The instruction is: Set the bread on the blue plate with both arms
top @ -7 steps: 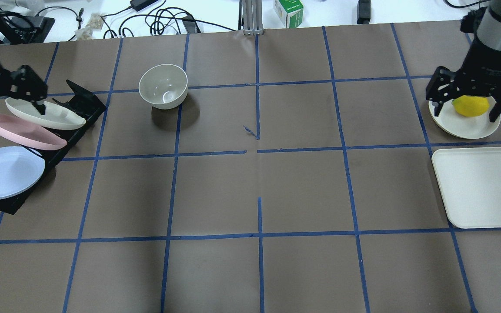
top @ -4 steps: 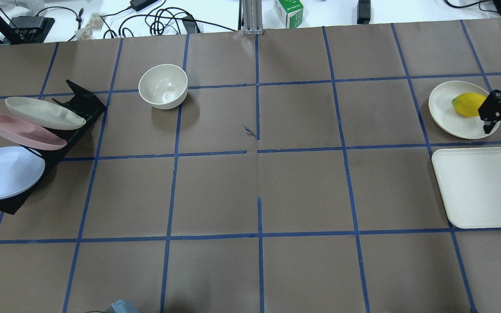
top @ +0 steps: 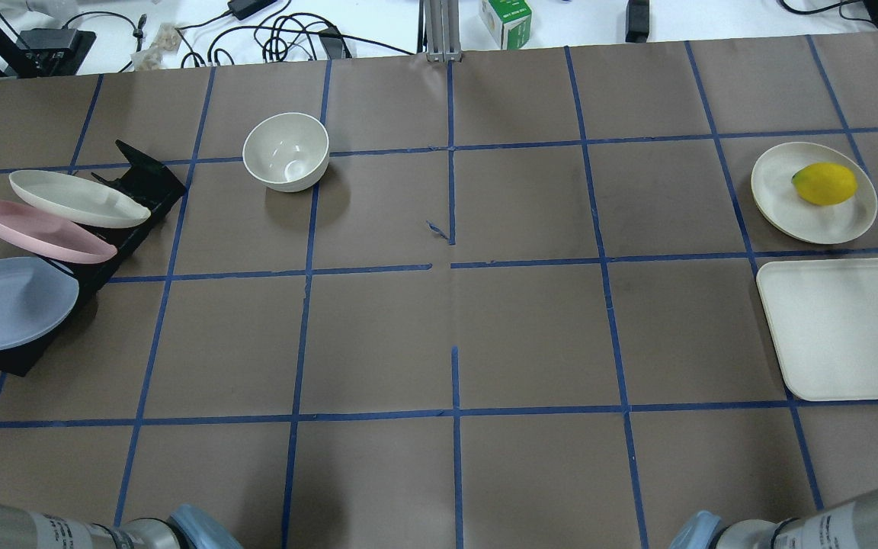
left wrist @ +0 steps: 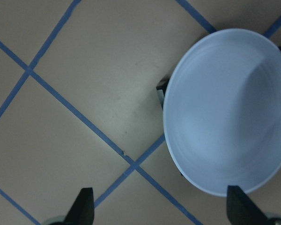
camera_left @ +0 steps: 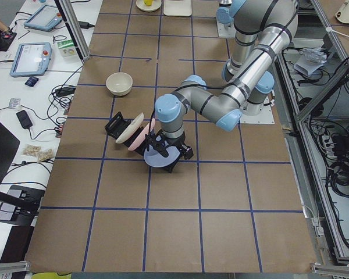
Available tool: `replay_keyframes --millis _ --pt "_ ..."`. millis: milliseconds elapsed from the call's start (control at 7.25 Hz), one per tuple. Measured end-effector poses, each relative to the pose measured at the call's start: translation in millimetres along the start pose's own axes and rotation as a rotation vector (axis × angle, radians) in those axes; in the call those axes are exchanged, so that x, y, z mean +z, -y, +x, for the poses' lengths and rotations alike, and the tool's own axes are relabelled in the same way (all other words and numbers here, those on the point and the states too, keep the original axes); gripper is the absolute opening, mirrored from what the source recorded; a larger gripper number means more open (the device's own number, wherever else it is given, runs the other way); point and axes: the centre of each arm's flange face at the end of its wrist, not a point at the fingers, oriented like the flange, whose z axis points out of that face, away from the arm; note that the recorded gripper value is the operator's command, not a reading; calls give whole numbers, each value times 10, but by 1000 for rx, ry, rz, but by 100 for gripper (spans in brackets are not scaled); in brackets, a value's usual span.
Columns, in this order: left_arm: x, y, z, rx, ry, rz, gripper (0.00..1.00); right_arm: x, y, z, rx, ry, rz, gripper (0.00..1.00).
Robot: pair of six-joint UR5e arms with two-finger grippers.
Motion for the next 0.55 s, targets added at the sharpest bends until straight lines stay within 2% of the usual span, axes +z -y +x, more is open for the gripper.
replay_keyframes --millis 276,414,552 --pt "388 130 82 -9 -39 -11 100 346 18 193 -3 22 -23 100" --pt "474 161 146 -4 -53 -10 90 530 0 292 9 42 -42 100" --pt "499 170 228 7 -55 -5 86 675 1 346 14 56 -55 89"
